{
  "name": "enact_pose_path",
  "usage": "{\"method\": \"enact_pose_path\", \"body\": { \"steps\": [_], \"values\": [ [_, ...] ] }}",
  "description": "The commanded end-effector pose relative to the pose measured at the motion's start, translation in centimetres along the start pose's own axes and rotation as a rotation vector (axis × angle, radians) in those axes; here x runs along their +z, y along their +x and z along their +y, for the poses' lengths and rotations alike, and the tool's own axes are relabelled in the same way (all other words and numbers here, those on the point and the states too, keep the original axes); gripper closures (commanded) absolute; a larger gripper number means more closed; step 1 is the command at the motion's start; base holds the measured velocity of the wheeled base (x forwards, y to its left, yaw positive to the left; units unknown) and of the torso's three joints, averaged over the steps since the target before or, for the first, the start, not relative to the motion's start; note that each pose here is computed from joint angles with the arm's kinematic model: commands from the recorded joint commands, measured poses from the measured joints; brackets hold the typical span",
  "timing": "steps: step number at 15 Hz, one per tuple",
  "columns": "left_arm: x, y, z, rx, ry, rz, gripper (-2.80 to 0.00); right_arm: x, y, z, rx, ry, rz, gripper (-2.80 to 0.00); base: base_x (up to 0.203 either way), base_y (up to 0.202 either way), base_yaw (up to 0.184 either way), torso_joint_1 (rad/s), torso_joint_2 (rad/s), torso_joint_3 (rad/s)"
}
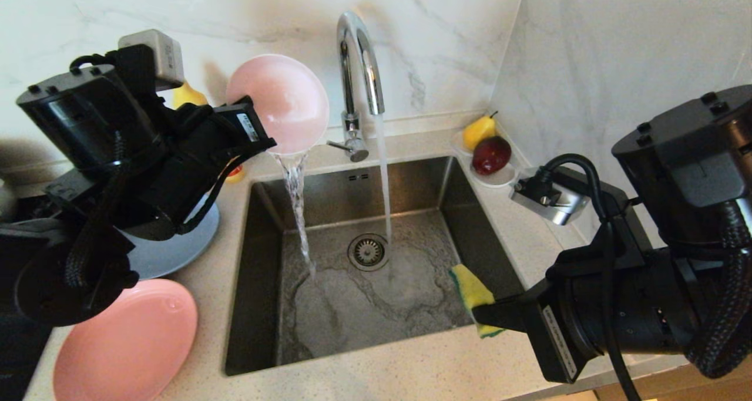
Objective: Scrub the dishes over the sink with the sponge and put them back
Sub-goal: Wash the bowl
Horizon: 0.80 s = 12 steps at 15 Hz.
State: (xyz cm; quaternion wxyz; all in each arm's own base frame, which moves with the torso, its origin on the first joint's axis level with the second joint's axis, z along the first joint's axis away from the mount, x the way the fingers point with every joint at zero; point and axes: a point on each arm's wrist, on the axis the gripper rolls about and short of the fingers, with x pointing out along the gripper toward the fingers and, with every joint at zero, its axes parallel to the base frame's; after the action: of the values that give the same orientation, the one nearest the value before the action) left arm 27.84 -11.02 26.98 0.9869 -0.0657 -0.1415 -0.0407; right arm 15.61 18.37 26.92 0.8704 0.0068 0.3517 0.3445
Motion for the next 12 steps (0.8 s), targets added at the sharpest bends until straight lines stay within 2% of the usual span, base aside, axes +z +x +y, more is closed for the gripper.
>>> {"method": "enact_pose_path", "body": {
  "steps": [1,2,4,6,9,12],
  "values": [
    [2.1,-1.6,0.4,-0.055,-0.017,-0.078,0.0,-0.1,0.2,0.0,-0.003,0.001,0.009,0.0,0.0,0.0,0.0,0.0,0.0,0.0],
    [2.8,-2.1,0.5,-0.08,-0.023,-0.1,0.0,-0.1,0.3,0.0,-0.003,0.001,0.009,0.0,0.0,0.0,0.0,0.0,0.0,0.0],
    [2.6,-2.9,0.9,-0.098,-0.019,-0.095,0.0,0.0,0.3,0.0,-0.003,0.0,0.009,0.0,0.0,0.0,0.0,0.0,0.0,0.0],
    [2.8,-3.4,1.3,-0.109,-0.031,-0.157,0.0,0.1,0.1,0.0,-0.001,0.0,0.002,0.0,0.0,0.0,0.0,0.0,0.0,0.0],
    [3.4,-3.8,1.3,-0.131,-0.035,-0.179,0.0,0.0,0.1,0.0,-0.001,-0.001,0.003,0.0,0.0,0.0,0.0,0.0,0.0,0.0],
    [2.7,-3.8,1.4,-0.13,-0.012,-0.084,0.0,0.2,-0.3,0.1,0.005,-0.001,-0.012,0.0,0.0,0.0,0.0,0.0,0.0,0.0]
  ]
}}
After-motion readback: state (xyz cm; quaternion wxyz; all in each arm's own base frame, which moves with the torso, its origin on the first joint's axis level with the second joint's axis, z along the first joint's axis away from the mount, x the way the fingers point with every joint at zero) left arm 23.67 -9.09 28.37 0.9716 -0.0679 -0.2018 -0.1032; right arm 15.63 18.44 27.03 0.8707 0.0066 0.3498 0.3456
